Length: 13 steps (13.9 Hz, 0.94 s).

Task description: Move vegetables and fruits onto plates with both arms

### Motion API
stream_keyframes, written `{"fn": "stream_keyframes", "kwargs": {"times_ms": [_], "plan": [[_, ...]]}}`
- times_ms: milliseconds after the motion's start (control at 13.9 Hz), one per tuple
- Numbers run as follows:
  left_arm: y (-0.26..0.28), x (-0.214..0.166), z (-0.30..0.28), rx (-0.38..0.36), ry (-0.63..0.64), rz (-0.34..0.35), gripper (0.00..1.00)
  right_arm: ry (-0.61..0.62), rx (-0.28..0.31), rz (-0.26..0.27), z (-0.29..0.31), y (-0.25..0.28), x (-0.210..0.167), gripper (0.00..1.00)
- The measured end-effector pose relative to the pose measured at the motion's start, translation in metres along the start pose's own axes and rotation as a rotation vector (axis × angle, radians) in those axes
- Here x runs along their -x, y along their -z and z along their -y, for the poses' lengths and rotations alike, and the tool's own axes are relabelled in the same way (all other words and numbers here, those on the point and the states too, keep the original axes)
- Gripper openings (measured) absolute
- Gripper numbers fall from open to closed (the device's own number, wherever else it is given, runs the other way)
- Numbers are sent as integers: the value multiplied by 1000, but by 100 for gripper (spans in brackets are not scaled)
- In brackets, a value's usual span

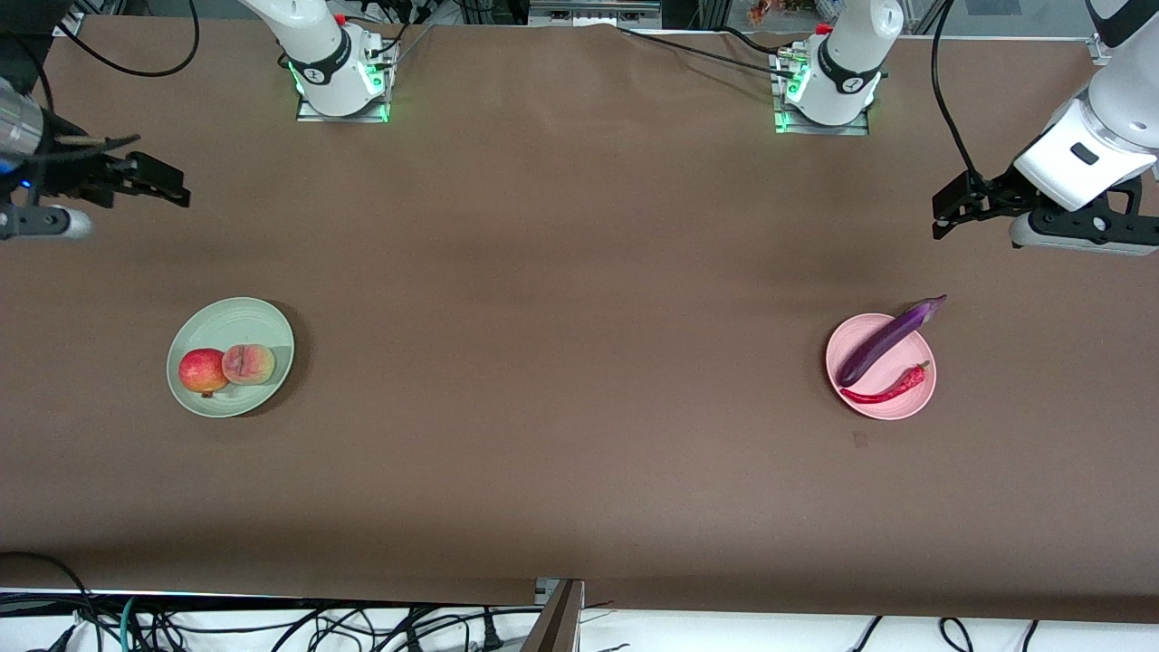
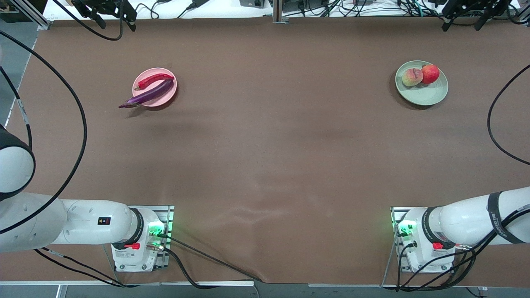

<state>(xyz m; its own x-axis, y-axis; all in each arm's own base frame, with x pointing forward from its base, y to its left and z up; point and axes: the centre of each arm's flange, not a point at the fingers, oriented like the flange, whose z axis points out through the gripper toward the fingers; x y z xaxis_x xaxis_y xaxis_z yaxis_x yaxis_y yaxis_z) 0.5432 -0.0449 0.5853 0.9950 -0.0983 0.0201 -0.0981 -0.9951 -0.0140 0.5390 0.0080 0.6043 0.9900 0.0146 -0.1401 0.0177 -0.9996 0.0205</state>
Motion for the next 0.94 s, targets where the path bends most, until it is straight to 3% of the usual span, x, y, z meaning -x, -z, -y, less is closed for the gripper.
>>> {"fn": "stream_keyframes", "kwargs": {"times_ms": [216, 938], "plan": [[2, 0, -6, -4, -11, -4, 100, -20, 2, -41, -13, 24, 21, 100], [2, 0, -5, -5, -11, -4, 100, -39, 6, -25, -7, 15, 14, 100]]}}
